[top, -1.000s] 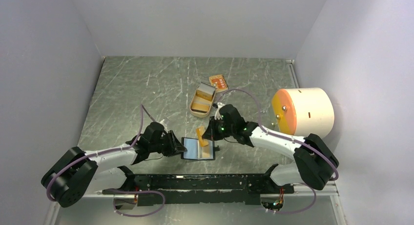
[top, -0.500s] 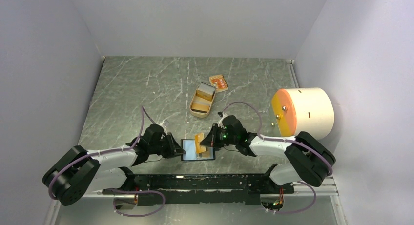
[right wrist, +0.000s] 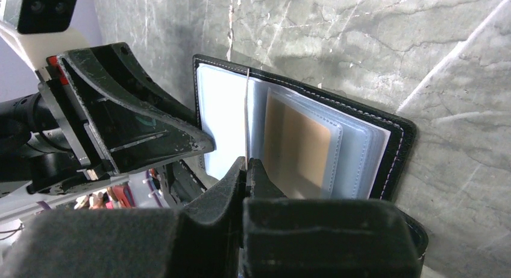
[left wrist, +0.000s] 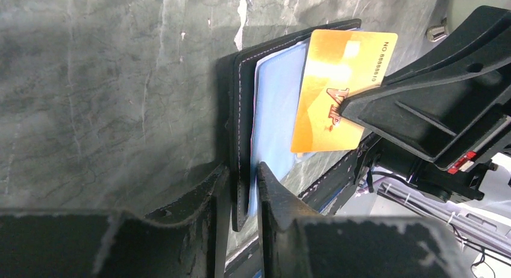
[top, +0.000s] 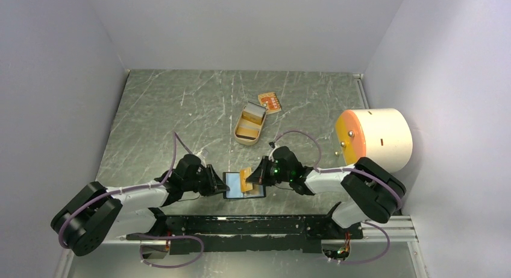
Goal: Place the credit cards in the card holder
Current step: Insert the credit card into the card holder.
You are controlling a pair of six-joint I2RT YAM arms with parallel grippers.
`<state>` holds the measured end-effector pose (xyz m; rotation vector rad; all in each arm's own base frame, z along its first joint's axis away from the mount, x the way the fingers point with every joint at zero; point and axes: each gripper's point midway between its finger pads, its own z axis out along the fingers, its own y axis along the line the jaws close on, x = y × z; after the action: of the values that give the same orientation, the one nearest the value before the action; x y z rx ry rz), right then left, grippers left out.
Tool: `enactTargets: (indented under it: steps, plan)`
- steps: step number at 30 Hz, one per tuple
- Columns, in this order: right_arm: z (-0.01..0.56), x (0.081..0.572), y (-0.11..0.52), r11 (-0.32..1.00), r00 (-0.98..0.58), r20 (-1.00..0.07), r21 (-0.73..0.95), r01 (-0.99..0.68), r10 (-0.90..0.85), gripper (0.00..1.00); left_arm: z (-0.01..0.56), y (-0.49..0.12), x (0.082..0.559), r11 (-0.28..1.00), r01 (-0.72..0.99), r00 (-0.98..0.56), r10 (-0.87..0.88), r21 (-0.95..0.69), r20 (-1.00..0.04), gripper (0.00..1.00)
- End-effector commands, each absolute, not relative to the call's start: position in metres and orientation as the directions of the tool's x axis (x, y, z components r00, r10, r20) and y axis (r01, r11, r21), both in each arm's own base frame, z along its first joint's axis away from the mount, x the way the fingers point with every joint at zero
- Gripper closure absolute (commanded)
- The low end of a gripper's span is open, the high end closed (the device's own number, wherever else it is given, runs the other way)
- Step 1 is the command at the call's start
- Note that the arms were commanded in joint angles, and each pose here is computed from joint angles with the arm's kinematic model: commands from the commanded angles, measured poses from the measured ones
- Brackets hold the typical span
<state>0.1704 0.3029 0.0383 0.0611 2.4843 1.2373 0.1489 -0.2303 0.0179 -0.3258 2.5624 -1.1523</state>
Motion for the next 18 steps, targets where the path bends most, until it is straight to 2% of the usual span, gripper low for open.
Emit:
enactTargets:
  steps: [1,16,18]
  plan:
    - [0.034,0.169,0.304,0.612,-0.93,-0.298,0.783,-0.109,0.215,1.0,0.024,-0.232,0.149,0.628,-0.059,-0.924,-0.329,-0.776,-0.196,0.74]
    - [0.023,0.161,0.294,0.636,-0.931,-0.292,0.766,-0.091,0.218,1.0,0.022,-0.231,0.149,0.63,-0.062,-0.923,-0.331,-0.774,-0.195,0.86]
    - [0.023,0.16,0.295,0.631,-0.933,-0.288,0.77,-0.092,0.216,1.0,0.022,-0.231,0.149,0.631,-0.065,-0.923,-0.332,-0.773,-0.193,0.85]
